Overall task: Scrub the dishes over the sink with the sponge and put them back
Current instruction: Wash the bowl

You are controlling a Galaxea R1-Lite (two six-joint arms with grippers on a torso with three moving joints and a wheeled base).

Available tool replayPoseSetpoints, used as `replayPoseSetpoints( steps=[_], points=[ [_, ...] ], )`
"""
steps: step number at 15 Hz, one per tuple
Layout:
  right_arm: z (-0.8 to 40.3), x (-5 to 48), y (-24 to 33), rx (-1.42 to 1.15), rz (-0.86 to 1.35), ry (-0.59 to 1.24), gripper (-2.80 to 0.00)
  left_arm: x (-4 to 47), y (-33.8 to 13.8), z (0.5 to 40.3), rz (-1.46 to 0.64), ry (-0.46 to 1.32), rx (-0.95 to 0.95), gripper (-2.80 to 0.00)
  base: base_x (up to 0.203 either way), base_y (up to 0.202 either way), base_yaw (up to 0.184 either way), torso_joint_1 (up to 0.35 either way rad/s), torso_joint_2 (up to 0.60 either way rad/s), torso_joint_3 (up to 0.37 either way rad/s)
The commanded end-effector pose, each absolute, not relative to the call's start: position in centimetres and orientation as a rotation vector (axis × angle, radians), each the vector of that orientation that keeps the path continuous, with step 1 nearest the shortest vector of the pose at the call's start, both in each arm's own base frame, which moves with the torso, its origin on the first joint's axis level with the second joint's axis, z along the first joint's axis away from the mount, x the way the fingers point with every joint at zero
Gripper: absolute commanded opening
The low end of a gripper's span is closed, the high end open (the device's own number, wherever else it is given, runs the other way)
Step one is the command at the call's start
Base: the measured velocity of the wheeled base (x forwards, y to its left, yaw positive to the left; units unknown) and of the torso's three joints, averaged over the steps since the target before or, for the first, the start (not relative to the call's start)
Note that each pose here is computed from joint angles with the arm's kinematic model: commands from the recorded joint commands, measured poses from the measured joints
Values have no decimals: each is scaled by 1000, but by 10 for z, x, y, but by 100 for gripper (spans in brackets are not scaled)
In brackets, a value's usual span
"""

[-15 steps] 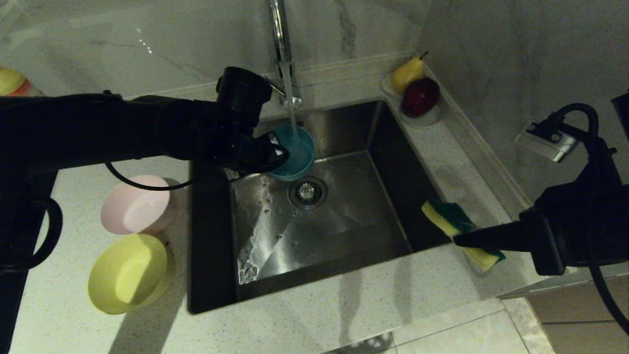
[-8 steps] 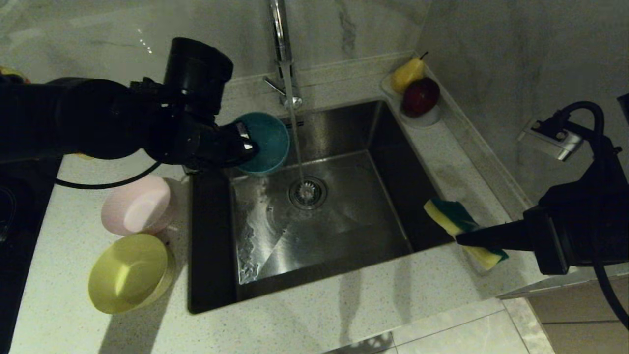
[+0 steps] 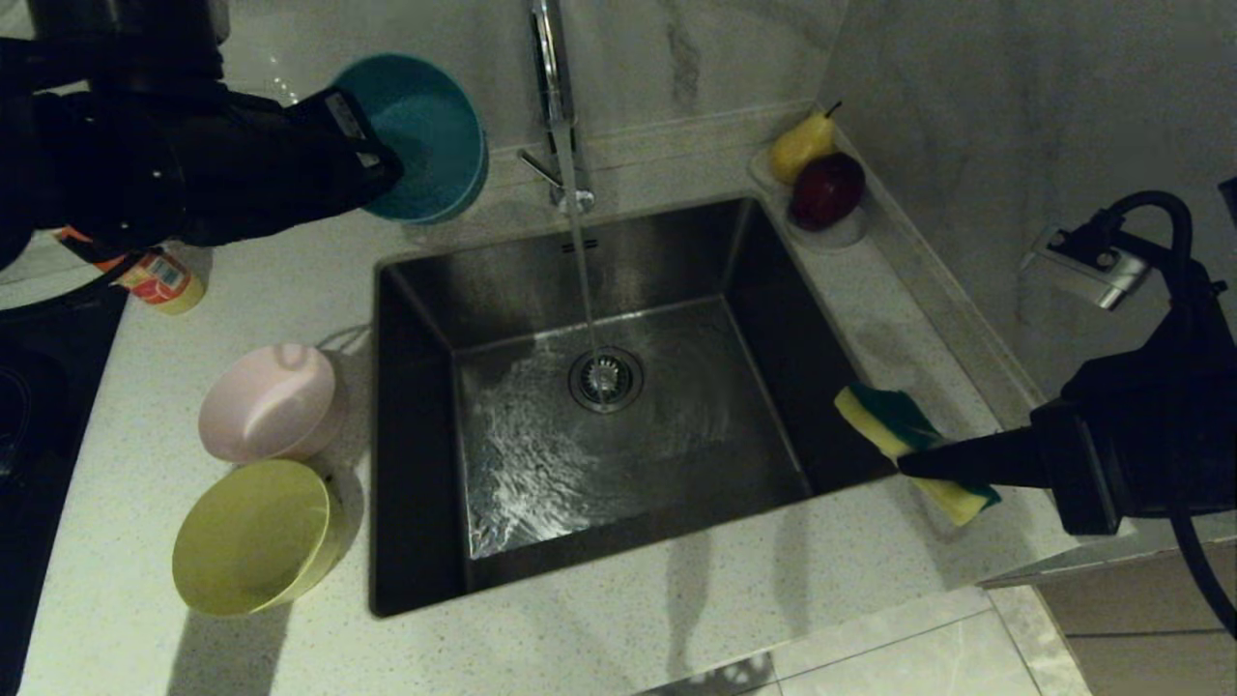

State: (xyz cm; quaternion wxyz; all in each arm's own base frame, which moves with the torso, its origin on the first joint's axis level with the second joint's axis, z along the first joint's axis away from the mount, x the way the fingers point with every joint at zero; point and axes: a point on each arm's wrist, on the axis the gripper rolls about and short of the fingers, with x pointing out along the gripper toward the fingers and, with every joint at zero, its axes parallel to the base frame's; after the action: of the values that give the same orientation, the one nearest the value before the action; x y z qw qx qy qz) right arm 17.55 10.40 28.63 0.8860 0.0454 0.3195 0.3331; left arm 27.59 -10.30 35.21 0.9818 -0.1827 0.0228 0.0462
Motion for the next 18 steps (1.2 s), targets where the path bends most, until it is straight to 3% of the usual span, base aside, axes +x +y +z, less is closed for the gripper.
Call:
replayPoseSetpoints(
  steps=[1,8,18],
  points=[
    [282,181,107,74,699,677,-280,264,-98,352,56,-10,-355,-280,0,0,0,0,0,0],
    [276,191,113,65,708,705,-280,262,-102,323,-178,-239,-242,-280,0,0,0,0,0,0],
    [277,190,113,70,711,702,-280,234,-94,331,-295,-506,-136,-280,0,0,0,0,0,0]
  ],
)
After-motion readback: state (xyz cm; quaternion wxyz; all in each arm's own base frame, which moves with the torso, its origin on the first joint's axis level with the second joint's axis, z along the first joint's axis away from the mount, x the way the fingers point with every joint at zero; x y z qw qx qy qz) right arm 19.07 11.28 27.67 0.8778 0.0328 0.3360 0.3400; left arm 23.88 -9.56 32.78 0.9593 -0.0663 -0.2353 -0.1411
